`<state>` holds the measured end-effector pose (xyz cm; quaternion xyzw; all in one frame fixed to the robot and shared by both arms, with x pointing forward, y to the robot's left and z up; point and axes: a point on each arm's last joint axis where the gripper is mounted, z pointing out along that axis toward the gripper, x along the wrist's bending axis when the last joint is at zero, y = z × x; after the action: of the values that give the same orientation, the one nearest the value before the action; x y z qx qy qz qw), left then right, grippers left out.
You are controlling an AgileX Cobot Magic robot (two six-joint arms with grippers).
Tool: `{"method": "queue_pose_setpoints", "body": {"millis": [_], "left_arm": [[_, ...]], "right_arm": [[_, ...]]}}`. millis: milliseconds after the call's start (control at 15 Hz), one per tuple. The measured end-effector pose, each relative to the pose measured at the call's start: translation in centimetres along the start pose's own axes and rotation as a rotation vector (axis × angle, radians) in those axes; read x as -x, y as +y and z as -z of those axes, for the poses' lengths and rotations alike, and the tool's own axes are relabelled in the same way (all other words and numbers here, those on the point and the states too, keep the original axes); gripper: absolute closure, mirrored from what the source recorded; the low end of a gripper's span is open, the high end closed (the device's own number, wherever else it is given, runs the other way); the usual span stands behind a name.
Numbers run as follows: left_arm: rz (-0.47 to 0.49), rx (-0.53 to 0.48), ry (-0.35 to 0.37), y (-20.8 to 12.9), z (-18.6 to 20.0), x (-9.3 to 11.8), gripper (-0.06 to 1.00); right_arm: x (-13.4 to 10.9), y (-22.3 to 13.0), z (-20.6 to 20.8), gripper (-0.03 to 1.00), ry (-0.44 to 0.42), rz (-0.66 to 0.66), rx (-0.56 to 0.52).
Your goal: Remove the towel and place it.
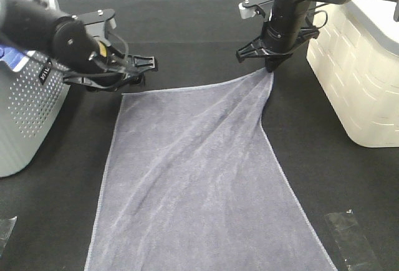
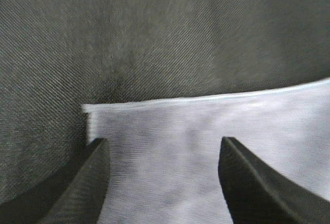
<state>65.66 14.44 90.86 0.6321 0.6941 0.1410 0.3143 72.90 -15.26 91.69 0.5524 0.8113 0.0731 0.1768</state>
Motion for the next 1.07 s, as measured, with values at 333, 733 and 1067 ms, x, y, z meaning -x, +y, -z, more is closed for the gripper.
{"method": "queue_pose_setpoints", "body": {"millis": [333, 733, 1067], "left_arm": [[-0.003, -0.113, 0.110, 2.1, -2.6, 0.6, 0.35], [-0.059, -0.248, 0.219, 2.8, -5.0, 0.6, 0.35], [-0.066, -0.256, 0.222, 2.5, -6.3, 0.5, 0.37]], "right_arm": [[0.2, 0.0, 0.1, 0.97, -0.019, 0.001, 0.002], [0.2, 0.0, 0.1, 0.97, -0.018, 0.001, 0.002], [0.2, 0.0, 0.1, 0.97, -0.018, 0.001, 0.003]]}}
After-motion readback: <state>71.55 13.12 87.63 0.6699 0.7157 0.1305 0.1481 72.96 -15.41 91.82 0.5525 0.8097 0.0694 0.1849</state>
